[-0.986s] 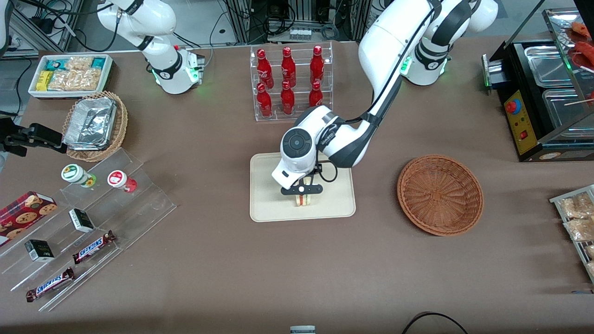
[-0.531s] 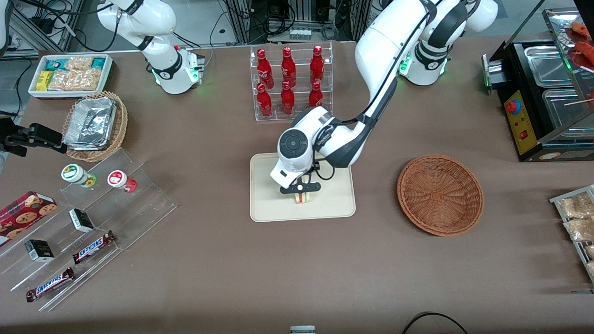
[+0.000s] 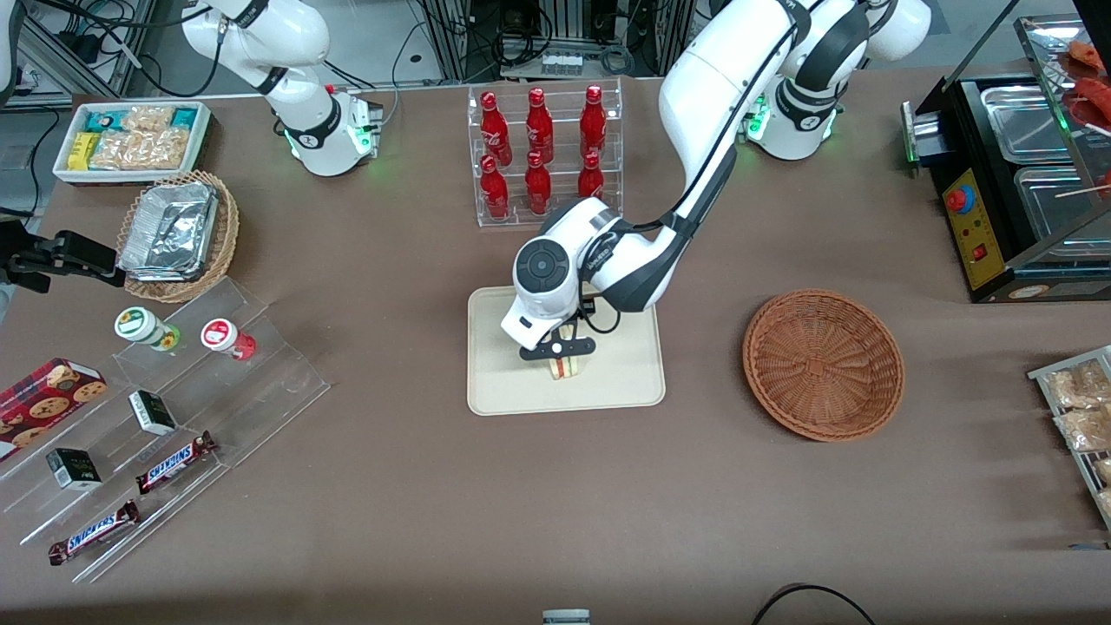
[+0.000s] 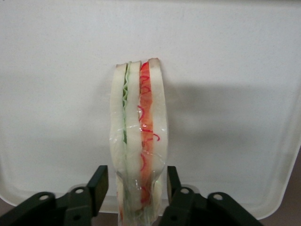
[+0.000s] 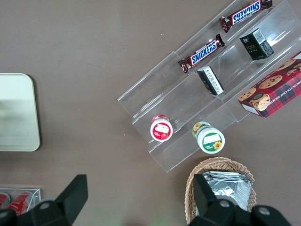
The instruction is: Place sandwich from basket to tray
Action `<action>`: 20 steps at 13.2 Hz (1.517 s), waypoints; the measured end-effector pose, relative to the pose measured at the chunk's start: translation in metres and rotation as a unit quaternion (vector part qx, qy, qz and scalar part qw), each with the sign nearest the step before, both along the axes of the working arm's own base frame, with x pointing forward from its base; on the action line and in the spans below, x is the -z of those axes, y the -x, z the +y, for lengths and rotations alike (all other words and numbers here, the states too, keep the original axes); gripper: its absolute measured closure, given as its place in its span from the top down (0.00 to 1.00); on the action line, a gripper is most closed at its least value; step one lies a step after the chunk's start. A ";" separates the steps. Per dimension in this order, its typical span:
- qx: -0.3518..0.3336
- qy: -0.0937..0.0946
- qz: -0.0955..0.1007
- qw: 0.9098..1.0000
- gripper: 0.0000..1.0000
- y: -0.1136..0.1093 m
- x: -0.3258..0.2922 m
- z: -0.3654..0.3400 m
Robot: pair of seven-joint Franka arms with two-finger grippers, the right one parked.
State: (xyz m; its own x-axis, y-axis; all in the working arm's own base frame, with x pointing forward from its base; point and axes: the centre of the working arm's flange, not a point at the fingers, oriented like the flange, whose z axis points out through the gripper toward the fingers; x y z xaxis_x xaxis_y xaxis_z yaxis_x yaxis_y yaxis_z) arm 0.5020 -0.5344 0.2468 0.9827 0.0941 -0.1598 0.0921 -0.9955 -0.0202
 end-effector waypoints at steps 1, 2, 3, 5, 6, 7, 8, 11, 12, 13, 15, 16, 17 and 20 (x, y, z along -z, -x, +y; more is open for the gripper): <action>-0.001 0.003 -0.004 1.000 0.74 -0.002 -0.005 -0.001; -0.001 0.006 -0.007 1.000 0.85 -0.005 -0.014 -0.001; -0.001 0.007 -0.010 1.000 0.96 -0.007 -0.026 -0.001; -0.001 0.005 -0.013 1.000 1.00 -0.011 -0.063 0.002; -0.001 0.003 -0.012 1.000 1.00 -0.012 -0.082 0.005; -0.002 0.000 -0.010 1.000 1.00 -0.014 -0.097 0.007; -0.004 -0.001 -0.009 1.000 1.00 -0.017 -0.109 0.012; 0.009 0.004 -0.013 1.000 1.00 -0.027 -0.143 0.028; 0.007 0.002 -0.012 1.000 1.00 -0.030 -0.158 0.037; 0.004 -0.001 -0.008 1.000 1.00 -0.032 -0.174 0.050; 0.002 -0.007 -0.001 1.000 1.00 -0.042 -0.199 0.082; 0.008 -0.005 0.000 1.000 1.00 -0.050 -0.207 0.102; 0.015 -0.003 0.000 1.000 1.00 -0.058 -0.215 0.127; 0.036 0.005 0.006 0.999 1.00 -0.074 -0.231 0.200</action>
State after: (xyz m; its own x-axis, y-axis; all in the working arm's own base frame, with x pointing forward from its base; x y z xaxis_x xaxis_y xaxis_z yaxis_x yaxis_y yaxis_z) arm 0.5759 -0.3348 0.4776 0.9847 0.0205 -0.1731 0.0190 -0.9998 -0.0104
